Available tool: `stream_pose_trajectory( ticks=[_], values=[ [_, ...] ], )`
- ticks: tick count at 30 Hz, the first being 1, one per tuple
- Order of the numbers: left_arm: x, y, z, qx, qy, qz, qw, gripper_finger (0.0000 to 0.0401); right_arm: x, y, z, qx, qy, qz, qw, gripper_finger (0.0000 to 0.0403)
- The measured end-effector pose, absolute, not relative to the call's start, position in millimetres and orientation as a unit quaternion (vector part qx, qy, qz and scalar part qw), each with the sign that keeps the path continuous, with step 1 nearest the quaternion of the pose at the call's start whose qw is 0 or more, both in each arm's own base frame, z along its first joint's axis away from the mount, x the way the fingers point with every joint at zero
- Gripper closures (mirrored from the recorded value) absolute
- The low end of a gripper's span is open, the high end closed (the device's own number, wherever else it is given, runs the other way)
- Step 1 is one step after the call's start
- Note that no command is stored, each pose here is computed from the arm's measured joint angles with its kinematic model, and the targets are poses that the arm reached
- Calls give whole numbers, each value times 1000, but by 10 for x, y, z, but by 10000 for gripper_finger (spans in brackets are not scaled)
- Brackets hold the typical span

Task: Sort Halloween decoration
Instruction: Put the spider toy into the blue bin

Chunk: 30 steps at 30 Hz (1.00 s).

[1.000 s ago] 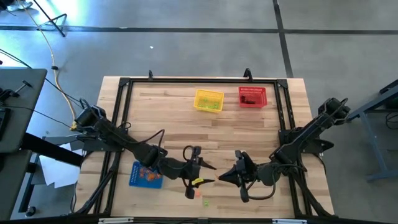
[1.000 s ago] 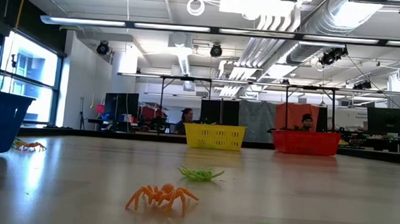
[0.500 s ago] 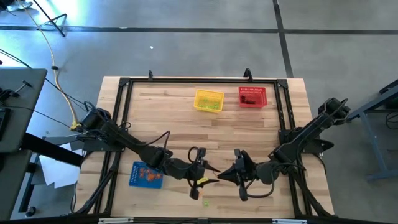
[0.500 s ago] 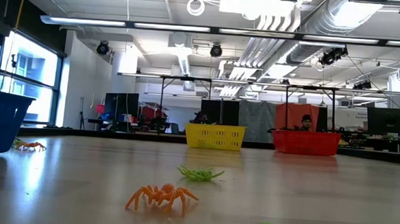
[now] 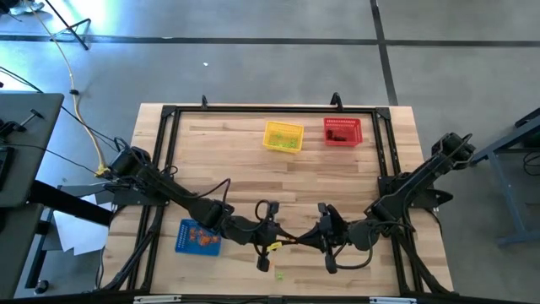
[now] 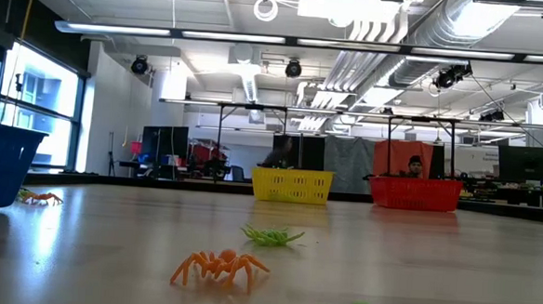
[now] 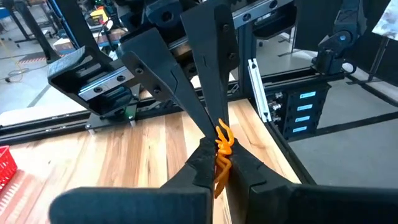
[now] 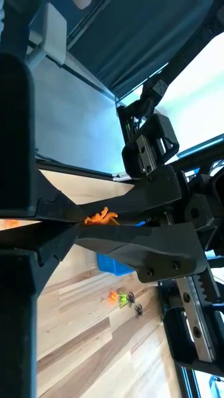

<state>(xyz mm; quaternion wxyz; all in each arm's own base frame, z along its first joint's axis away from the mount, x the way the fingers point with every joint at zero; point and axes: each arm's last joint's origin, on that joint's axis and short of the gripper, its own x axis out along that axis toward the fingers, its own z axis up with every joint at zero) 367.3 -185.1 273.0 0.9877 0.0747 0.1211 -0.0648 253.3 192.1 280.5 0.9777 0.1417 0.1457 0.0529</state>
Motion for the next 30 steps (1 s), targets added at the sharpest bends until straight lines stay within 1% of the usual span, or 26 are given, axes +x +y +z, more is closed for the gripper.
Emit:
stream_pose_trajectory(
  ticks=[3,12,15,22,25,27,30],
  values=[
    [3673,-1851,2728,71,122,-64,988,399,2533,1921,2806,143,146,53,978,384],
    [3653,-1916,2783,77,138,-57,986,400,2532,1928,2814,146,144,59,977,294],
    [3651,-1908,2810,80,160,-39,983,400,2529,1930,2809,143,145,58,977,275],
    [3585,-1923,2883,66,237,-24,969,401,2488,1948,2802,135,156,62,977,269],
    [3523,-1974,2981,53,267,-13,962,401,2443,1897,2825,126,167,51,977,269],
    [3442,-2018,3011,36,304,-8,952,401,2400,1854,2833,129,181,37,974,269],
    [3241,-2073,3045,-8,390,16,921,401,2330,1798,2825,151,211,21,966,269]
  ],
)
